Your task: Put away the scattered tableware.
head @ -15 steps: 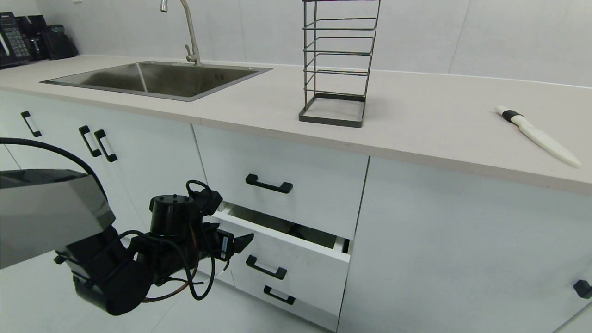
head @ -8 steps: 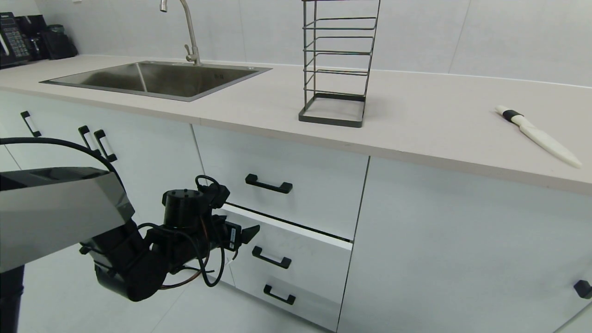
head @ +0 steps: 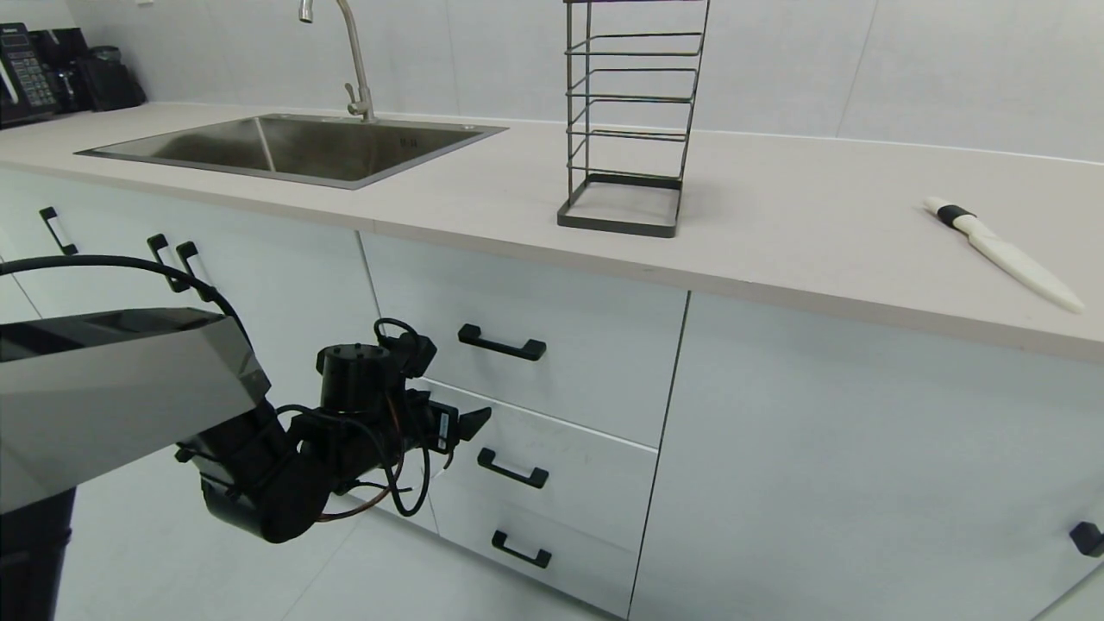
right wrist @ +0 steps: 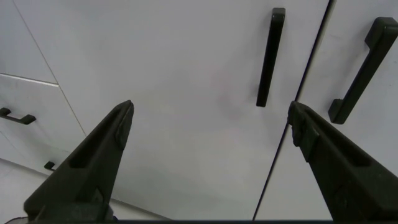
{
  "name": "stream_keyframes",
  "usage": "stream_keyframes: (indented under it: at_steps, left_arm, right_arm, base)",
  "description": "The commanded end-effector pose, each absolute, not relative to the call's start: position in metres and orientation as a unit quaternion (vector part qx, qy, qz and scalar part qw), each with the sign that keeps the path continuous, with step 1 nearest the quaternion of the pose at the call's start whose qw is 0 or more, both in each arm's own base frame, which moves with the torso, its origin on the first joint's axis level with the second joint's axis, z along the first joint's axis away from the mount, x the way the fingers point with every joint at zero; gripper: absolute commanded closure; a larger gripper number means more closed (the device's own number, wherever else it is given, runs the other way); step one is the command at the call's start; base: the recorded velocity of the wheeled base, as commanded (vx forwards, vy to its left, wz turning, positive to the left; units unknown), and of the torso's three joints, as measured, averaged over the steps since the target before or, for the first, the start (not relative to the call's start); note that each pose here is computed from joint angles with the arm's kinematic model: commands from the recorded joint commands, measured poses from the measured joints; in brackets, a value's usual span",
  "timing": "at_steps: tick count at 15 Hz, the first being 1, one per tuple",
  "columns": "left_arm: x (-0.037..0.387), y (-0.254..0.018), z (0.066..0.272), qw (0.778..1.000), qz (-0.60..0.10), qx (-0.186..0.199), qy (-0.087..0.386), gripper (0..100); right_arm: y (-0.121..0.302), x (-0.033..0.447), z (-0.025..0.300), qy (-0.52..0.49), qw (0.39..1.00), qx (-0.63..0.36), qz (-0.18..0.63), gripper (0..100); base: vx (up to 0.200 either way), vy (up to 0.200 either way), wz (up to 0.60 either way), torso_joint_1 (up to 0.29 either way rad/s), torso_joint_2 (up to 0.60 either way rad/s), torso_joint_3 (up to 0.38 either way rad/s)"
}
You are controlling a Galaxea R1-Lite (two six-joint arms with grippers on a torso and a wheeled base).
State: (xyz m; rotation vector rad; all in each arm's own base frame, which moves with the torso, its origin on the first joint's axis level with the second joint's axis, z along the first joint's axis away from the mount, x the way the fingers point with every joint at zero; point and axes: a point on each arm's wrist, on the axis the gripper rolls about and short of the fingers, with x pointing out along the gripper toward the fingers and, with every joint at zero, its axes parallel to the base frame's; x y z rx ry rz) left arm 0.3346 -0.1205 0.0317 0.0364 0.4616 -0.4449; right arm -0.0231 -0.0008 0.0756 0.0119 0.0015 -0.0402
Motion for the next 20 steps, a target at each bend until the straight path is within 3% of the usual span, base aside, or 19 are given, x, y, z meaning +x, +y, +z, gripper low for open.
stream_keyframes:
  at_steps: [1,4,7,11,15,16,17,20]
  left_arm:
    - [0.331,-0.12,0.031,0.948,-0.22,0.019,0.23,0]
    - [0.309,-0.119,0.039,0.944,-0.226,0.023,0.238,0]
    - [0.251,-0.111,0.075,0.943,-0.248,0.025,0.221,0]
    - [0.209,-0.074,0.135,0.969,-0.218,0.005,0.112,0]
    - [0.179,-0.041,0.165,0.986,-0.165,-0.002,0.033,0]
    - [0.153,-0.025,0.18,0.991,-0.135,-0.003,-0.019,0]
    - [0.141,-0.02,0.182,0.992,-0.121,-0.003,-0.034,0]
    - [0.08,-0.005,0.195,0.987,-0.075,0.006,-0.143,0]
  right_arm:
    - [-0.001,-0.023,0.075,0.002,1.0,0.006,-0.02,0]
    - [-0.001,-0.023,0.076,0.001,1.0,0.006,-0.02,0]
    - [-0.001,-0.023,0.076,0.001,1.0,0.006,-0.02,0]
    - [-0.001,-0.023,0.076,0.001,1.0,0.007,-0.021,0]
    - [-0.001,-0.023,0.076,0.001,1.0,0.007,-0.02,0]
    - [-0.001,-0.023,0.076,0.001,1.0,0.007,-0.02,0]
    - [-0.001,-0.023,0.076,0.001,1.0,0.007,-0.021,0]
    - [-0.001,-0.023,0.076,0.001,1.0,0.006,-0.021,0]
  base:
    - [0.0,0.0,0.0,0.0,0.0,0.0]
    - [0.0,0.0,0.0,0.0,0.0,0.0]
    - [0.0,0.0,0.0,0.0,0.0,0.0]
    - [0.0,0.0,0.0,0.0,0.0,0.0]
    - [0.0,0.0,0.0,0.0,0.0,0.0]
    - [0.0,0.0,0.0,0.0,0.0,0.0]
    - [0.0,0.0,0.0,0.0,0.0,0.0]
    - [0.0,0.0,0.0,0.0,0.0,0.0]
